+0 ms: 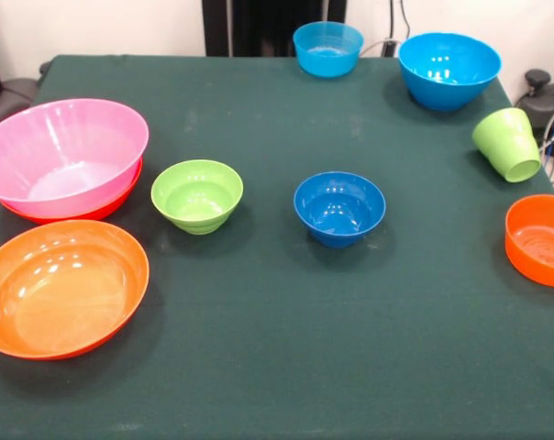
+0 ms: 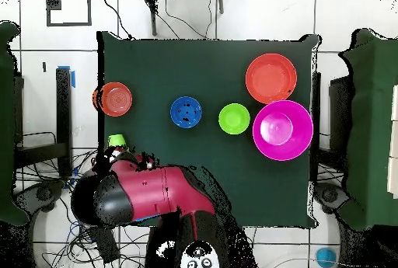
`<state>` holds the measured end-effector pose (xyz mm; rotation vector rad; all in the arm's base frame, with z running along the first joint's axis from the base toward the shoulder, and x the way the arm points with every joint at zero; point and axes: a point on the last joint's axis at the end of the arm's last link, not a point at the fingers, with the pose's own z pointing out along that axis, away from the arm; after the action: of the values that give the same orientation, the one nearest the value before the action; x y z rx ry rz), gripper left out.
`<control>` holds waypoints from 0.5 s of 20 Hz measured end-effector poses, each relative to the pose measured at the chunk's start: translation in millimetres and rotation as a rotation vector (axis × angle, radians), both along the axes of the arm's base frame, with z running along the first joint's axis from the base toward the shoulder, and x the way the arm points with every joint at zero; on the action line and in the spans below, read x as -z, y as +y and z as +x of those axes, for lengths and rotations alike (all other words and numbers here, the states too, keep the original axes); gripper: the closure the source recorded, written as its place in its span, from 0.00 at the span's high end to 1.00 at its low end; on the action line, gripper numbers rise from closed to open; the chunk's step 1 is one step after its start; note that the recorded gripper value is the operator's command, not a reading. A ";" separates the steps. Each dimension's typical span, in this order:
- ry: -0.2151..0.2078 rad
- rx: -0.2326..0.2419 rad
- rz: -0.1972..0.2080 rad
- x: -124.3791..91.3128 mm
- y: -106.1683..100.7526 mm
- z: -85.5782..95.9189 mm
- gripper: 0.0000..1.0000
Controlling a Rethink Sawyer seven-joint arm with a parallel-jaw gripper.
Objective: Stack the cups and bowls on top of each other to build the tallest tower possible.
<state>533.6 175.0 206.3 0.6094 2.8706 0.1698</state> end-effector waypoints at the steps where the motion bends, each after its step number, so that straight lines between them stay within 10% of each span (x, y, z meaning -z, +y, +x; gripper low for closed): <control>1: -0.004 0.000 -0.002 -2.5 -0.2 -1.0 1.00; 10: -0.029 0.000 -0.009 -17.3 -1.9 -1.1 1.00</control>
<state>532.5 173.1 223.5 0.6005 2.8416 0.1639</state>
